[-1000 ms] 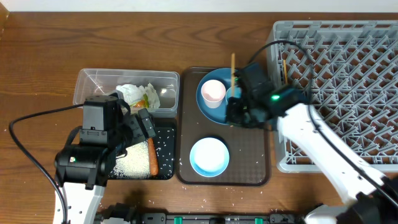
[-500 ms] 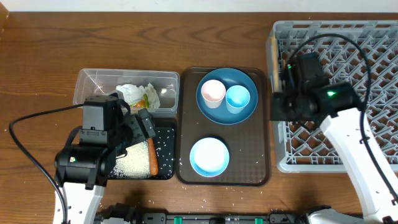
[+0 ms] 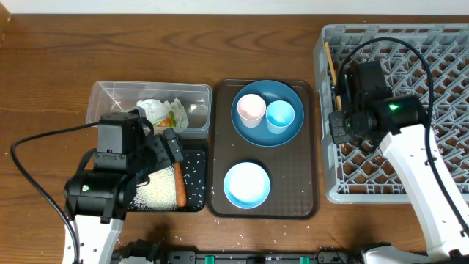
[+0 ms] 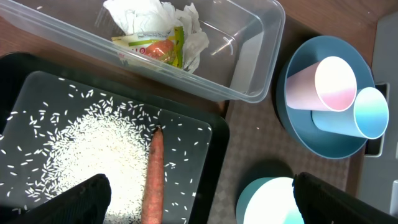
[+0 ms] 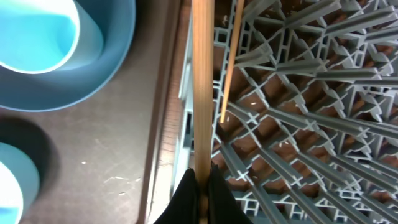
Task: Sort waste into correct bins and load items into the dishwasher rack
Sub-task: 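Carry the chopstick into the dish rack, stand it upright, release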
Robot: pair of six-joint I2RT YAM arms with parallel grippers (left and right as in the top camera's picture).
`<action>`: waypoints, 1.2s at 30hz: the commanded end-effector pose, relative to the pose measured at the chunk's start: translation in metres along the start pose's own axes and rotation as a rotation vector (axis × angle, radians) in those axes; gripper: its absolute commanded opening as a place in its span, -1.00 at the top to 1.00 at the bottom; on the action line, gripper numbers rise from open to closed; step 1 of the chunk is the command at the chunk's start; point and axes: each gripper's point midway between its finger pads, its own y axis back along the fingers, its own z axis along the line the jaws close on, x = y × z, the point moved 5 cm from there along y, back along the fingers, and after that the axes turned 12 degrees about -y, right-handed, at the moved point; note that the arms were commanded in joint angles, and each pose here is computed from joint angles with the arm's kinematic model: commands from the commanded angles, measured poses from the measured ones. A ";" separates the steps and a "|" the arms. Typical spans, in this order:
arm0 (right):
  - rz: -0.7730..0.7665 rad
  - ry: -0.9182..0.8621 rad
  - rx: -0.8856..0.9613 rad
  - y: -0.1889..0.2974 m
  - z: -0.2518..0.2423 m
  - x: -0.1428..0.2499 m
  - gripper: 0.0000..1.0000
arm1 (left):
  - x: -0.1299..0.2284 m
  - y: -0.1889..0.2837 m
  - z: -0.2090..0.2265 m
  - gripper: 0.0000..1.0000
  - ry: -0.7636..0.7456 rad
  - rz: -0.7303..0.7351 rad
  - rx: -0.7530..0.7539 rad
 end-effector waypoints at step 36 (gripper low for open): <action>0.122 -0.121 0.066 -0.045 -0.025 0.006 0.97 | -0.004 0.004 -0.001 -0.91 -0.005 -0.015 0.006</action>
